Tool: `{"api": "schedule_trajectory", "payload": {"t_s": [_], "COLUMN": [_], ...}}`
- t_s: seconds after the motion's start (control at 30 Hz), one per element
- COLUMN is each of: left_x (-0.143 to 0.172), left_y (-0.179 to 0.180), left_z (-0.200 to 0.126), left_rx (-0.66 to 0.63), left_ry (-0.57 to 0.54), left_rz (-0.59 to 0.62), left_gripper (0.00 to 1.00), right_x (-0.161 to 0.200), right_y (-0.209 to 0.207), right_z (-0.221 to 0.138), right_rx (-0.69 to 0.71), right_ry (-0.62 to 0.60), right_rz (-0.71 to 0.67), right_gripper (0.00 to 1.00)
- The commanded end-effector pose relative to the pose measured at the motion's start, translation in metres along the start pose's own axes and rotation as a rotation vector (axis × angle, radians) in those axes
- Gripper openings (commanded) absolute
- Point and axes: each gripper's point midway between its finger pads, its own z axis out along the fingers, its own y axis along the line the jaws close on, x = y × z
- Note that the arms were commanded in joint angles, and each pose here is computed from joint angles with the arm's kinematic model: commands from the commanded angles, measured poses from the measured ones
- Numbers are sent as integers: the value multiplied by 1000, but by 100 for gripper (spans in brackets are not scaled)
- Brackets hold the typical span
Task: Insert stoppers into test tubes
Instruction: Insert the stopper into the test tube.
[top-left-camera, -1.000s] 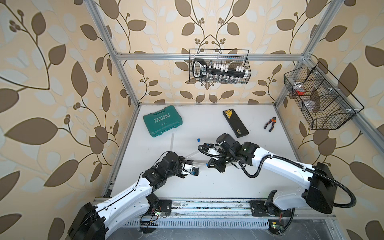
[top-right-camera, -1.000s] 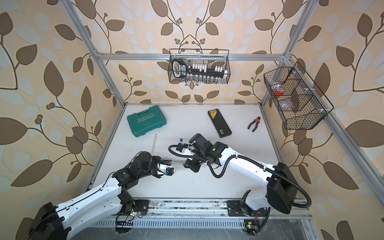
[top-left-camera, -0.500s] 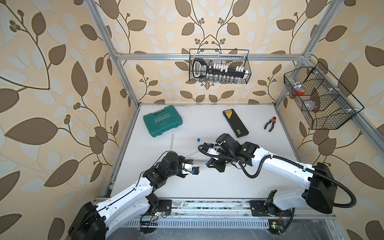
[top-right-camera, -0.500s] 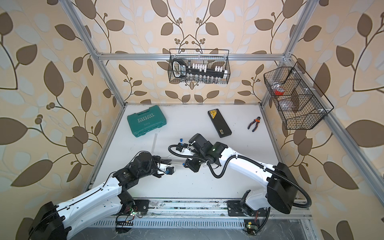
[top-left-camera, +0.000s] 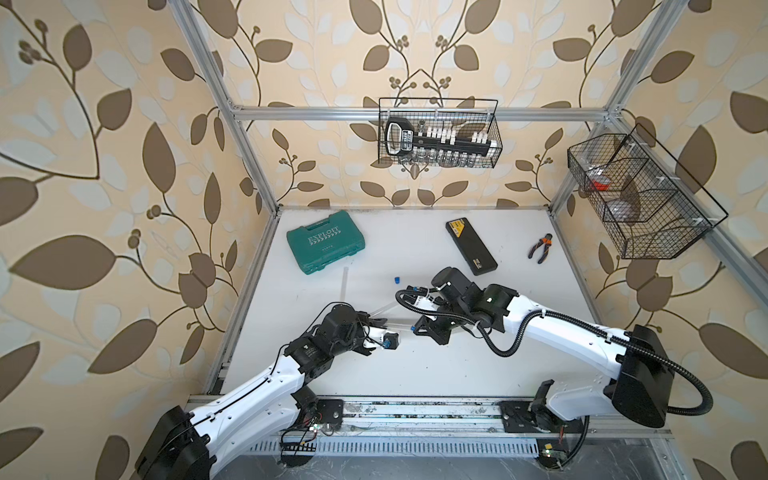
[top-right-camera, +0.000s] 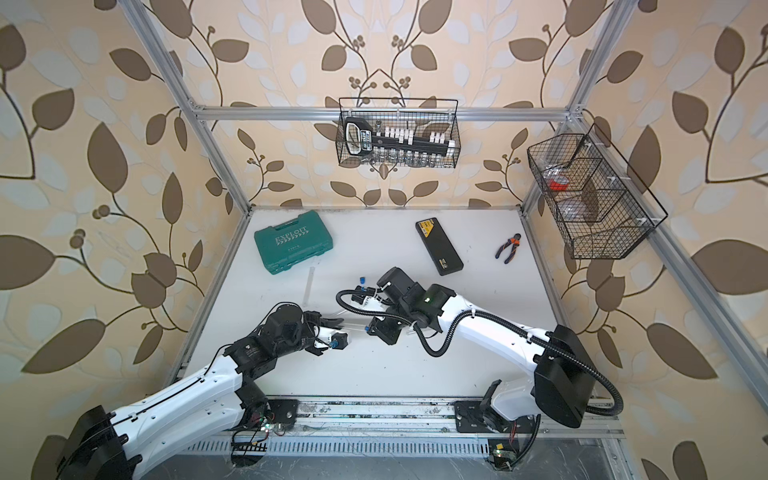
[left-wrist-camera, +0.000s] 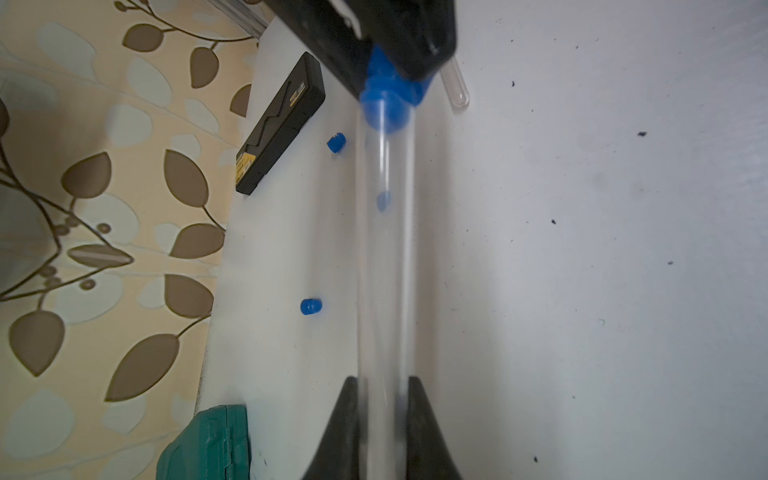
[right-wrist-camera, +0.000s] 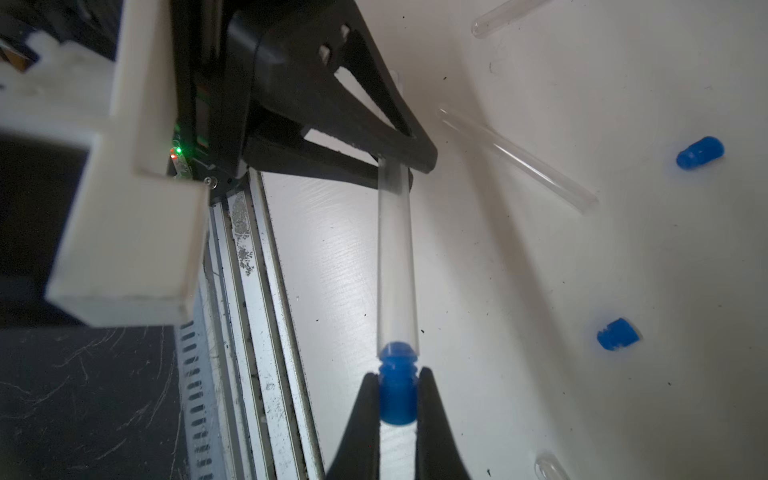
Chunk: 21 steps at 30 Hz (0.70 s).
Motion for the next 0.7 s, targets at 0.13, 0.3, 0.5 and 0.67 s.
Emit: {"api": "schedule_trajectory", "payload": {"t_s": [0.13, 0.3, 0.5, 0.67], "left_x": [-27, -31, -31, -31], "left_y": [21, 19, 6, 0], "left_z": [-8, -9, -9, -9], "left_rx": [-69, -72, -54, -50], "left_ry": [-106, -127, -133, -131], "left_rz": [38, 86, 184, 230], "left_gripper": [0, 0, 0, 0], "right_x": [-7, -7, -23, -43], "right_y": [3, 2, 1, 3], "right_z": [3, 5, 8, 8], "right_rx": [-2, 11, -2, -22], "right_ry": [12, 48, 46, 15], "right_rz": [-31, -59, -73, -90], "right_gripper": [9, 8, 8, 7]}}
